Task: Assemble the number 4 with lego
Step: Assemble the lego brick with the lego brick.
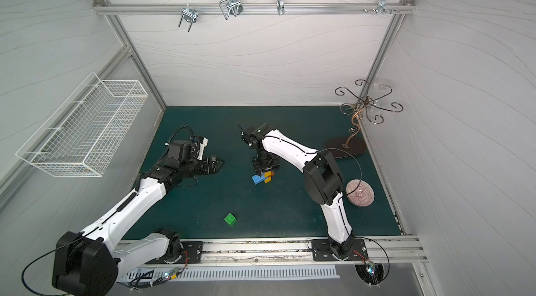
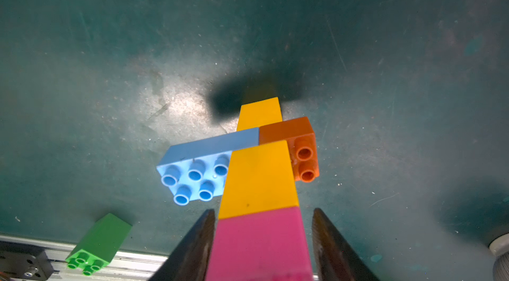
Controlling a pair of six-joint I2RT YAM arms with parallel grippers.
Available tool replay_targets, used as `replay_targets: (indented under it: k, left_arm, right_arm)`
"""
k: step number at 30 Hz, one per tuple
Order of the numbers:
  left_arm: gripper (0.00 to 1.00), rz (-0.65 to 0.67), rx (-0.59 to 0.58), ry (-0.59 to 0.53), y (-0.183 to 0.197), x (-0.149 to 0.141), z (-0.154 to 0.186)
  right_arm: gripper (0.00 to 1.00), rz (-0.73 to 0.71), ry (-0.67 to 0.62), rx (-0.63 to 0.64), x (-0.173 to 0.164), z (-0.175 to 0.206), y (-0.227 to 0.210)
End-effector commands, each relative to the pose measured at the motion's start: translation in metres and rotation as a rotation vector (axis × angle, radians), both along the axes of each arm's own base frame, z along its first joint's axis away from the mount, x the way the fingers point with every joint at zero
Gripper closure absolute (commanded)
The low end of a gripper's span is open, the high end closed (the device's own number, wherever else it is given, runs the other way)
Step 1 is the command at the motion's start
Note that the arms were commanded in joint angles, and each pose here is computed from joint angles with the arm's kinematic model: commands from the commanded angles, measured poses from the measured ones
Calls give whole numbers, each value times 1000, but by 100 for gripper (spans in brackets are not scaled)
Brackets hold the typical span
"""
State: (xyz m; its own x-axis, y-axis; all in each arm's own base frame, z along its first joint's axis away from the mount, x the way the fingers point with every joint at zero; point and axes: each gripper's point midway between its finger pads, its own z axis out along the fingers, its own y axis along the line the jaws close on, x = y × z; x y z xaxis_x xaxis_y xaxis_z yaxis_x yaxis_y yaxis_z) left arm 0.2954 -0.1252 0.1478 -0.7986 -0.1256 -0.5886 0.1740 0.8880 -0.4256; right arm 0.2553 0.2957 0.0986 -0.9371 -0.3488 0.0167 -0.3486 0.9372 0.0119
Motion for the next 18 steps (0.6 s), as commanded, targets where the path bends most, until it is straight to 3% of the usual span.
replay_targets:
  k: [1,18]
  left_arm:
    - [15,-11,0,-69,-2,6,19]
    - [14,-23,4,-61,-4,4,16]
  right_arm:
    - [39,-6,-15,27,-4,21,-2]
    - [25,13,-93,145,-11,69,2]
